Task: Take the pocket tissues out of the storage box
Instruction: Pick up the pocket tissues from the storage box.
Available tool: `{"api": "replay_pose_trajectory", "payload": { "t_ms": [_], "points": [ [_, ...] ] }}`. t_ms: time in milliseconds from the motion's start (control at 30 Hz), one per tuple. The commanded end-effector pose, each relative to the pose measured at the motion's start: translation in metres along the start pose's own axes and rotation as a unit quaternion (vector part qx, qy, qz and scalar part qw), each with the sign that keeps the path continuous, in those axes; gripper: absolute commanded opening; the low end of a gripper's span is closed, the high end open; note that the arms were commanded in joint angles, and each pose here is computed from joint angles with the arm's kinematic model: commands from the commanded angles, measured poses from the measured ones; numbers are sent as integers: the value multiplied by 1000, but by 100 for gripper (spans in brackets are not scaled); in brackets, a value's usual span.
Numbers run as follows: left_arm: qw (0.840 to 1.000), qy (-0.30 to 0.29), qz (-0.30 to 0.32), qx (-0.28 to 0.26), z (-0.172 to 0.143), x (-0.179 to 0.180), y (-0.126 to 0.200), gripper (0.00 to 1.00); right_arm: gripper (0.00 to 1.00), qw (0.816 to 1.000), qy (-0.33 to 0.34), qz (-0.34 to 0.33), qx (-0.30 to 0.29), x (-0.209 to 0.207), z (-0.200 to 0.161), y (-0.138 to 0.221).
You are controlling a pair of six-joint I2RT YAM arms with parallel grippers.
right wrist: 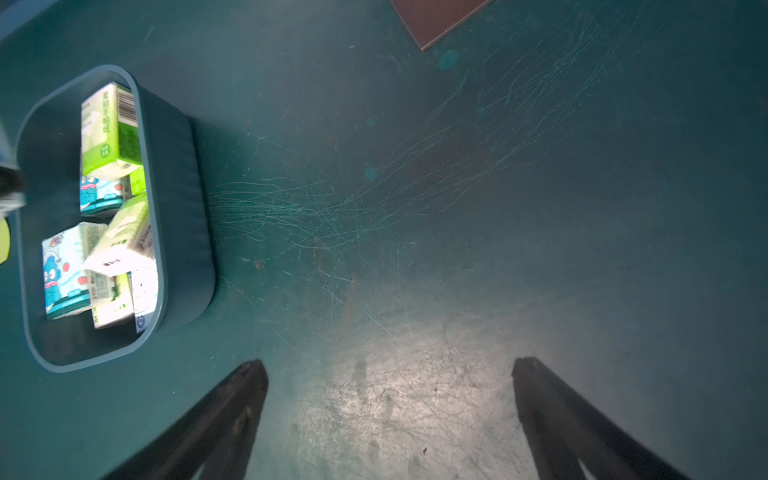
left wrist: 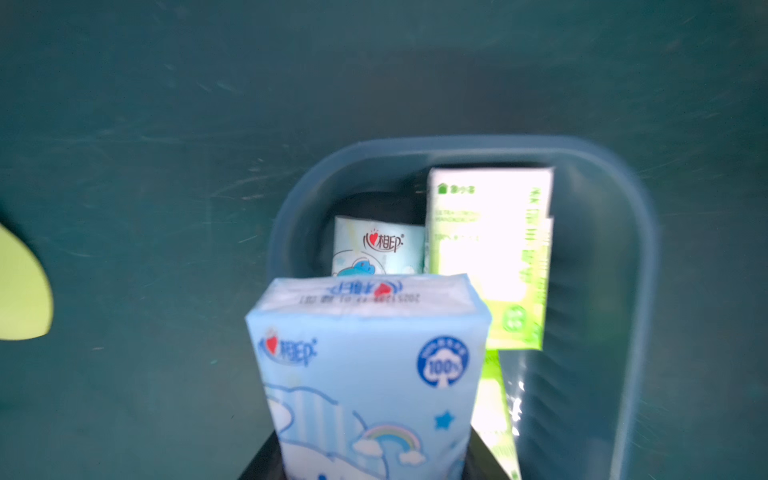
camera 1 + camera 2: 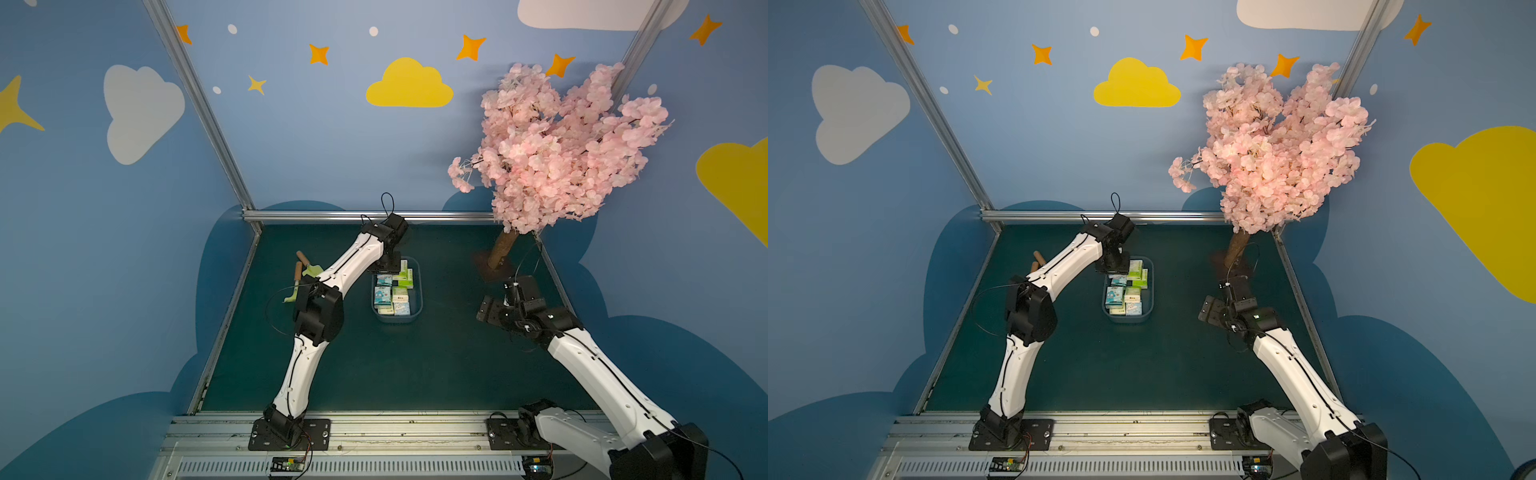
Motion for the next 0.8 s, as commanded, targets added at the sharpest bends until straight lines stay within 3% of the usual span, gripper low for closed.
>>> {"api": "replay_pose_trajectory", "payload": {
  "t_ms": [0, 400, 767],
  "points": [
    [1000, 10, -6, -21, -3, 3, 25, 52, 98, 1000, -9, 16, -4, 7, 6, 3],
    [998, 26, -42, -28, -49, 20, 76, 52, 98, 999, -18, 38, 10, 8, 1, -3],
    [998, 51, -42, 9, -126, 47, 81, 51, 98, 997, -24, 64, 40, 16, -2, -12]
  ]
}}
Point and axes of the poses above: each gripper's point midway between its finger pads, its own y axis back along the fingers, its own x axis along the line the jaws close on, z = x × y, the point moved 9 cm from there along y, back along the fingers, and after that the axes turned 11 degrees about -y, right-handed, at the moved point
